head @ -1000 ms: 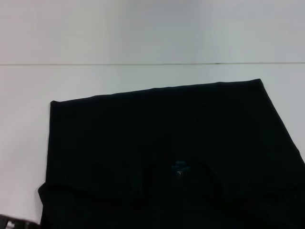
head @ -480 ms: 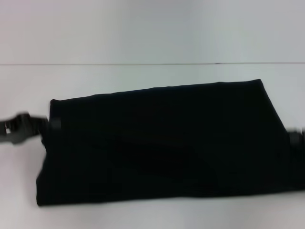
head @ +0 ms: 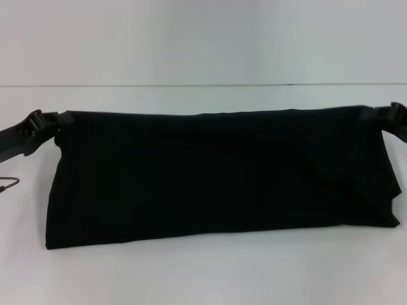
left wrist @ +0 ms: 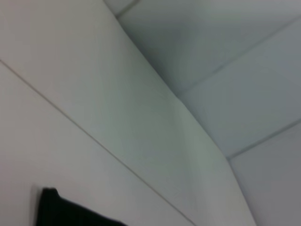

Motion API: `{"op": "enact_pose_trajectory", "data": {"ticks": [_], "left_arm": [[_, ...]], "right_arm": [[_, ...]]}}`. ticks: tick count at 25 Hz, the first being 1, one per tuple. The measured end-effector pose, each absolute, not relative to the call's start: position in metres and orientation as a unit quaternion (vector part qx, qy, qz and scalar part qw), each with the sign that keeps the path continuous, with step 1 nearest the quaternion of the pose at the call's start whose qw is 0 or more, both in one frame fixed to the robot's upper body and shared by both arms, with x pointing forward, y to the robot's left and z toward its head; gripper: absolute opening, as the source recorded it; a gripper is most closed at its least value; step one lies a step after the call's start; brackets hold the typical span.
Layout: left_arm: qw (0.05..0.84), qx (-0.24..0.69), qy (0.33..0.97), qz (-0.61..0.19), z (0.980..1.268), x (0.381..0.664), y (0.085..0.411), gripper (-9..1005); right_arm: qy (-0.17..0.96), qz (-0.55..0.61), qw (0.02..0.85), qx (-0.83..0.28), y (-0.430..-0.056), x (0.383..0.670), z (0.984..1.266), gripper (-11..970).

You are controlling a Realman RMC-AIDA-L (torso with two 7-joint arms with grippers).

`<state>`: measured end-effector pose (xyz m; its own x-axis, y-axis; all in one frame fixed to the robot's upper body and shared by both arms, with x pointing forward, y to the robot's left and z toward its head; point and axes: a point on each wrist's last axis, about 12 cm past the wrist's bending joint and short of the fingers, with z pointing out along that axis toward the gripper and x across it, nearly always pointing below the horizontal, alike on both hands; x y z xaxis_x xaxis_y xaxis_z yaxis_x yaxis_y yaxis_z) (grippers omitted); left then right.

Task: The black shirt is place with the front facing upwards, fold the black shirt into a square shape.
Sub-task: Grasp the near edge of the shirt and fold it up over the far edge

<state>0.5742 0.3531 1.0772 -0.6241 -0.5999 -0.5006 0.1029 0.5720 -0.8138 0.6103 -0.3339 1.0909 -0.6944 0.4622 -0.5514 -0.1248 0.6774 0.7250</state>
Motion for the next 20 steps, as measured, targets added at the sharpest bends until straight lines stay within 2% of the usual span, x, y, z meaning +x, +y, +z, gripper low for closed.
{"op": "enact_pose_trajectory", "data": {"ticks": [7, 20], "left_arm": [[0.433, -0.158, 0.791, -0.402, 1.076, 0.591, 0.341, 42], [0.469, -0.169, 0.8, -0.334, 1.064, 0.61, 0.315, 43]], "right_arm": [[0.817, 0.356, 0.437, 0.121, -0.314, 0.623, 1.083, 35], [0.821, 0.303, 0.47, 0.117, -0.286, 0.634, 1.069, 34]]}}
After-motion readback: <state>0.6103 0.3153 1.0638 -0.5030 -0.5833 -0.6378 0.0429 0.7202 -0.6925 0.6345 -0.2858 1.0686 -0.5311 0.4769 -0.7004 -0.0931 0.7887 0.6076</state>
